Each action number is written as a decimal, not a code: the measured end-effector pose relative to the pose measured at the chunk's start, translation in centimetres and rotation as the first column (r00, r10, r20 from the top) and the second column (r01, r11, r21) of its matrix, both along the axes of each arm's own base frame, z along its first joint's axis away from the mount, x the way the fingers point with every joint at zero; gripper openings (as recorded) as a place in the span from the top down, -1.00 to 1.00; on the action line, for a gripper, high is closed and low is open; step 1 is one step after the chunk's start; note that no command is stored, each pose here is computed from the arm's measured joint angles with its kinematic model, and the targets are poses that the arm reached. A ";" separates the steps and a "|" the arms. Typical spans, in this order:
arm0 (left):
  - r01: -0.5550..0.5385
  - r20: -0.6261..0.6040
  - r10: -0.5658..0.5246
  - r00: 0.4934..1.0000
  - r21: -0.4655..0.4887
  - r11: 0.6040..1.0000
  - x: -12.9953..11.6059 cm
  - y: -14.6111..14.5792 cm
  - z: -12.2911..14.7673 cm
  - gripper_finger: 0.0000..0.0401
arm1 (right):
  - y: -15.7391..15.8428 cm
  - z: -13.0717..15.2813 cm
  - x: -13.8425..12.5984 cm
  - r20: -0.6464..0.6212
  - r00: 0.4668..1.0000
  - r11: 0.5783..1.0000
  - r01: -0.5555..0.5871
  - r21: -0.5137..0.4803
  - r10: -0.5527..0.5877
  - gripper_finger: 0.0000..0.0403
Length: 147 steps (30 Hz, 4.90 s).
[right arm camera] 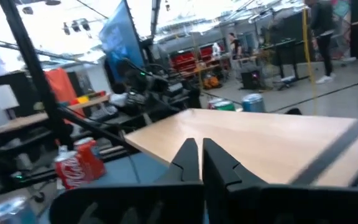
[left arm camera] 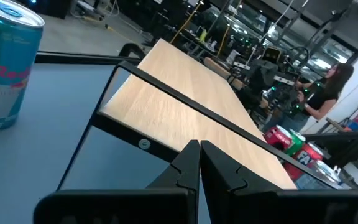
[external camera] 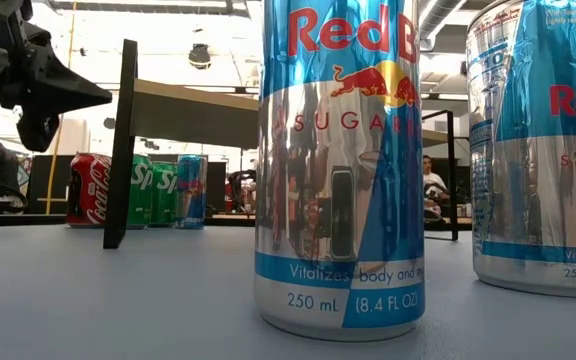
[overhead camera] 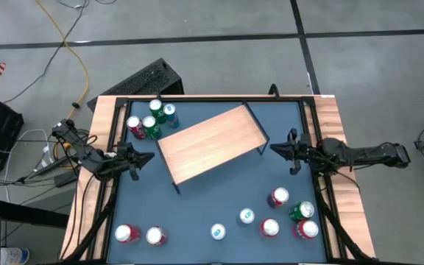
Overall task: Place canned beverage on shelf
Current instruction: Put the middle red white soda can on the shelf
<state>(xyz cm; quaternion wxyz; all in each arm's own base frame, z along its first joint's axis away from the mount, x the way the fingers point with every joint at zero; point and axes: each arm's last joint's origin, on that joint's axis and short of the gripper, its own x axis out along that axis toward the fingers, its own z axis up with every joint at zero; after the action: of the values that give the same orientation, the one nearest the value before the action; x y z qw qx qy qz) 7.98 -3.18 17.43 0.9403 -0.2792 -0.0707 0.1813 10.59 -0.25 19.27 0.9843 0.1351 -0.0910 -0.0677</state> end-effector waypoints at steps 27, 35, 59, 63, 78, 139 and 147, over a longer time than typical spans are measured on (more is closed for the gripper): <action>0.116 0.366 -0.221 0.904 0.288 0.951 -1.7 0.6 6.7 -0.07 | 0.0 12.5 -2.0 -0.359 0.933 0.999 -0.017 -0.051 -0.003 -0.23; 0.153 0.267 -0.226 0.937 0.267 0.951 -2.0 0.9 9.0 -0.08 | 1.3 12.1 1.1 -0.659 0.748 0.992 -0.121 -0.023 0.076 -0.23; 0.105 0.139 -0.148 0.979 0.275 0.956 -0.4 -0.1 9.5 -0.08 | 10.7 12.6 5.8 -0.946 0.268 0.976 -0.165 0.140 0.181 -0.25; 0.101 0.127 -0.141 0.982 0.280 0.955 -0.3 -0.1 9.3 -0.08 | 12.0 10.9 6.6 -0.978 0.164 0.980 -0.168 0.104 0.132 -0.33; 0.100 0.115 -0.138 0.984 0.291 0.952 -0.3 -0.1 9.3 -0.08 | 12.7 9.7 7.9 -0.982 0.098 0.979 -0.143 0.146 0.161 -0.75; 0.132 0.053 -0.154 0.987 0.294 0.947 -0.1 -0.3 8.5 -0.08 | 8.3 14.3 10.6 -0.997 0.073 0.990 -0.139 0.008 0.019 -0.14; 0.132 0.054 -0.154 0.987 0.293 0.947 -0.1 -0.3 8.5 -0.08 | 4.4 20.3 11.2 -0.965 0.244 0.976 -0.168 -0.139 -0.096 -0.14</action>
<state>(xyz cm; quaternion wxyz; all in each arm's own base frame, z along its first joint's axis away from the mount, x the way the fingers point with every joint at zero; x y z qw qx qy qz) 7.87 -3.51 25.93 0.9782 -0.1503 -0.1116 0.0897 21.80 4.20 39.55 0.8410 -0.0394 0.5296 -0.1034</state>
